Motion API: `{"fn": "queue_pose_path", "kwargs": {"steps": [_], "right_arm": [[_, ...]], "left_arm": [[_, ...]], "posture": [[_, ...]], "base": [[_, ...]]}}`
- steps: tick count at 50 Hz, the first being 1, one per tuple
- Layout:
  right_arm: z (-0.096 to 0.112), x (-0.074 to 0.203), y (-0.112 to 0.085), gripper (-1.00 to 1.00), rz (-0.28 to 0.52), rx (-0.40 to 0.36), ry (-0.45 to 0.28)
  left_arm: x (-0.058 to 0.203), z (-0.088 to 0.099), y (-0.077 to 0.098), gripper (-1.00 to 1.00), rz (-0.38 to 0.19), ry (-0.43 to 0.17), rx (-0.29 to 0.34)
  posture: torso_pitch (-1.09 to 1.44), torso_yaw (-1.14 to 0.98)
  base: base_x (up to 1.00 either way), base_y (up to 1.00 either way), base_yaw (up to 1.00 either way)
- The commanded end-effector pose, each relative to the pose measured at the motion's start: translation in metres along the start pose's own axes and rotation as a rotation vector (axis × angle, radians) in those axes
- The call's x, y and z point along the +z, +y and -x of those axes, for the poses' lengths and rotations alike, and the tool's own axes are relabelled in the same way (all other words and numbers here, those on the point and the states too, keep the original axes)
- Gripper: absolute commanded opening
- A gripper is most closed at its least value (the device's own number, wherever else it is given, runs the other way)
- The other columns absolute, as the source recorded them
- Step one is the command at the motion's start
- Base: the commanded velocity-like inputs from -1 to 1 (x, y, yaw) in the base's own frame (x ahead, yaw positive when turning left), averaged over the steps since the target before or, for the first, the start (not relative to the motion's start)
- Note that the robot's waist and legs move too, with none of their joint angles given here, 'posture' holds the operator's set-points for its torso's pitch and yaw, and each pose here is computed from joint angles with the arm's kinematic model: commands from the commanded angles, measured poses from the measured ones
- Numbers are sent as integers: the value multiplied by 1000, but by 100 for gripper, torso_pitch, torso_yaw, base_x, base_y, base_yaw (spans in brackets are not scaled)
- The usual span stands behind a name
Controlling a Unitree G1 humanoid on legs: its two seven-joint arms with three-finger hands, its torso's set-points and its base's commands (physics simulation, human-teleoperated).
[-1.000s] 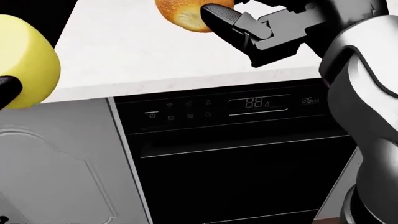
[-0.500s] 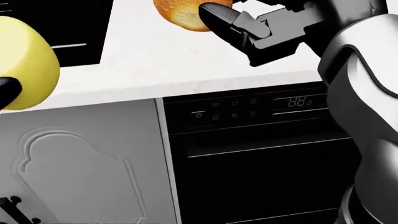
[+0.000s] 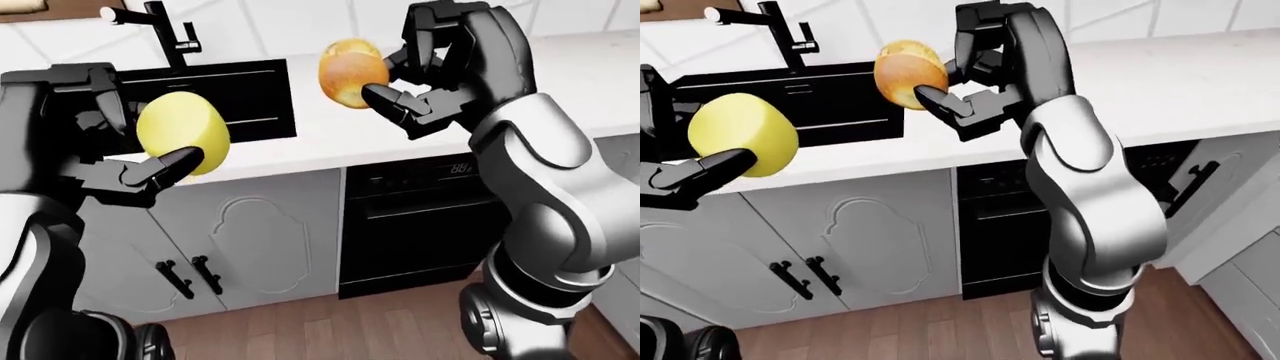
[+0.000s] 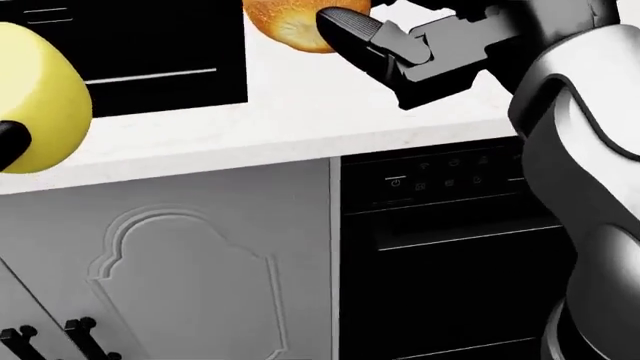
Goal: Place the bread and cheese on the cutting board.
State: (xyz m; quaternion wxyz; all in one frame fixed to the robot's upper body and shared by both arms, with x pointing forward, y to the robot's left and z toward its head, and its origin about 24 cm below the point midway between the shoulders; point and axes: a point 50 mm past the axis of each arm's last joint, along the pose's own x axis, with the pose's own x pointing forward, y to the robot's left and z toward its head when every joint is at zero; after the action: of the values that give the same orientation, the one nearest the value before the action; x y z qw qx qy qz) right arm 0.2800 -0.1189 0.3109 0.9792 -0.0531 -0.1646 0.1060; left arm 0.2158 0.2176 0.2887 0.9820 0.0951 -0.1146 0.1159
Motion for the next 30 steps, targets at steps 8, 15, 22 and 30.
{"fn": "queue_pose_path", "kwargs": {"steps": [8, 15, 22, 30], "right_arm": [[1, 11, -2, -100, 8, -13, -54], [1, 12, -2, -100, 8, -14, -54], [0, 10, -2, -100, 6, -12, -53], [1, 11, -2, -100, 6, -13, -55]], "left_arm": [[5, 2, 1, -100, -7, -61, 11], [5, 2, 1, -100, -4, -60, 11], [7, 1, 1, -100, -3, -60, 11], [7, 1, 0, -100, -6, -63, 9]], "posture": [[0, 0], [0, 0], [0, 0], [0, 0]], "base": [[0, 34, 0], [0, 34, 0], [0, 34, 0], [0, 36, 0]]}}
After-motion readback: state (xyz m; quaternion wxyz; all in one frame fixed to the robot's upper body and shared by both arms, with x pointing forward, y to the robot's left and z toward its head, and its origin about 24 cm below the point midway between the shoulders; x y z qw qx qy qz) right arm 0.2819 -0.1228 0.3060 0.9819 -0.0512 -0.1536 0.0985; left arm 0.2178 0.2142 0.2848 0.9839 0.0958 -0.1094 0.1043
